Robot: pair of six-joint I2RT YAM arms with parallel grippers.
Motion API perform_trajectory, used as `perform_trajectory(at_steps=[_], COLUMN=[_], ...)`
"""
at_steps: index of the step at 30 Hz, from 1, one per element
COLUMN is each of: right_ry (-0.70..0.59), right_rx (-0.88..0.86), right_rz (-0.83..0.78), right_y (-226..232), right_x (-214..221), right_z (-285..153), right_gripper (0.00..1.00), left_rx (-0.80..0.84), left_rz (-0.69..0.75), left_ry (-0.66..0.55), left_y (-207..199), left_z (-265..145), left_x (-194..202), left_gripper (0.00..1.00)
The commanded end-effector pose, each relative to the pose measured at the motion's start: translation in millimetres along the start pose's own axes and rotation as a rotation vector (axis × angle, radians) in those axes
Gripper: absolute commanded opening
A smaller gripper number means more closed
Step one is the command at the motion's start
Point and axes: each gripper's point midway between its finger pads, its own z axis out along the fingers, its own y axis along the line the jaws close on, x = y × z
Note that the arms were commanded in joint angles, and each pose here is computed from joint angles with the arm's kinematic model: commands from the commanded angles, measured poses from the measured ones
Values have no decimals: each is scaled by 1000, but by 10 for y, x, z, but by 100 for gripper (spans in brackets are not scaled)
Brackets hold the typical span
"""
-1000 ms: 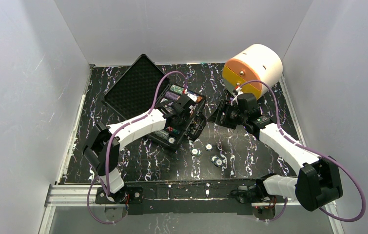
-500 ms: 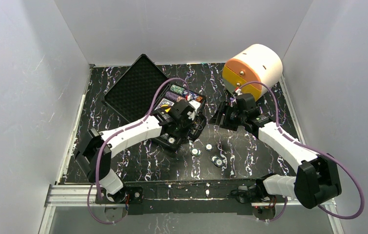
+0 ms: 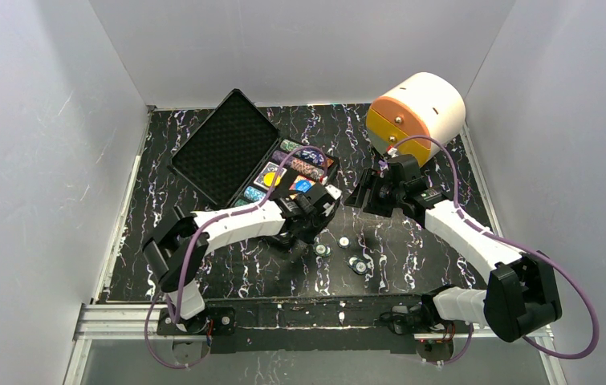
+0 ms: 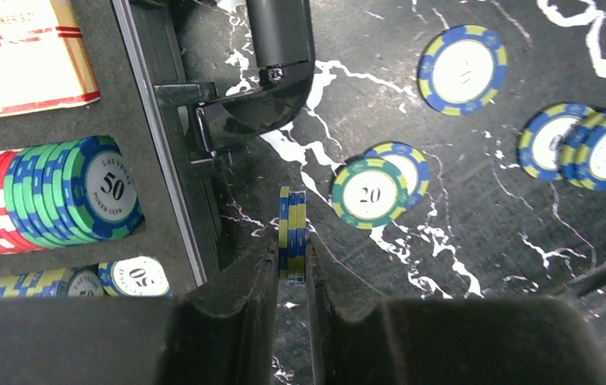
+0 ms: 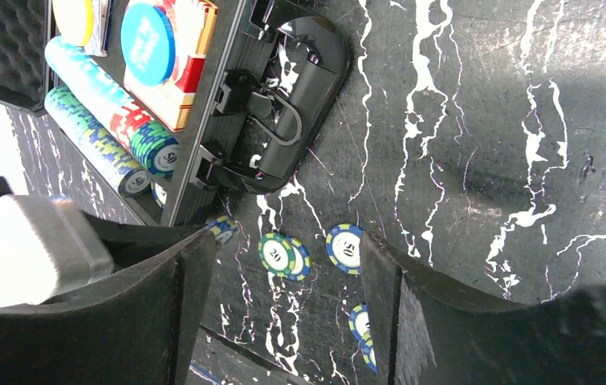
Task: Pack up texas hold em set
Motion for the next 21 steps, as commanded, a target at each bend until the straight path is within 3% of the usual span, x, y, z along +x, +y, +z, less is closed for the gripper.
perform_trajectory(at_steps=[1,11,17,21], right_ry=[-37,-43,-54,-13], right_rx=[-9,-2,-19,-98], right_rz=[-6,1,-14,-57], right_y=[67,45,153,358], right_x=[-107,-85,-179,-206], right_z=[-80,-115,-185,-204], right_gripper=[74,74,74,74], left_rx=[-60,-70,-51,-59], left_rz=[23,31,-8,-53], left_ry=[17,46,-84,-198], left_y=[71,88,61,134], left_z=[102,162,-228,-574], left_x=[54,147,-230,-406], left_gripper=[16,28,43,47])
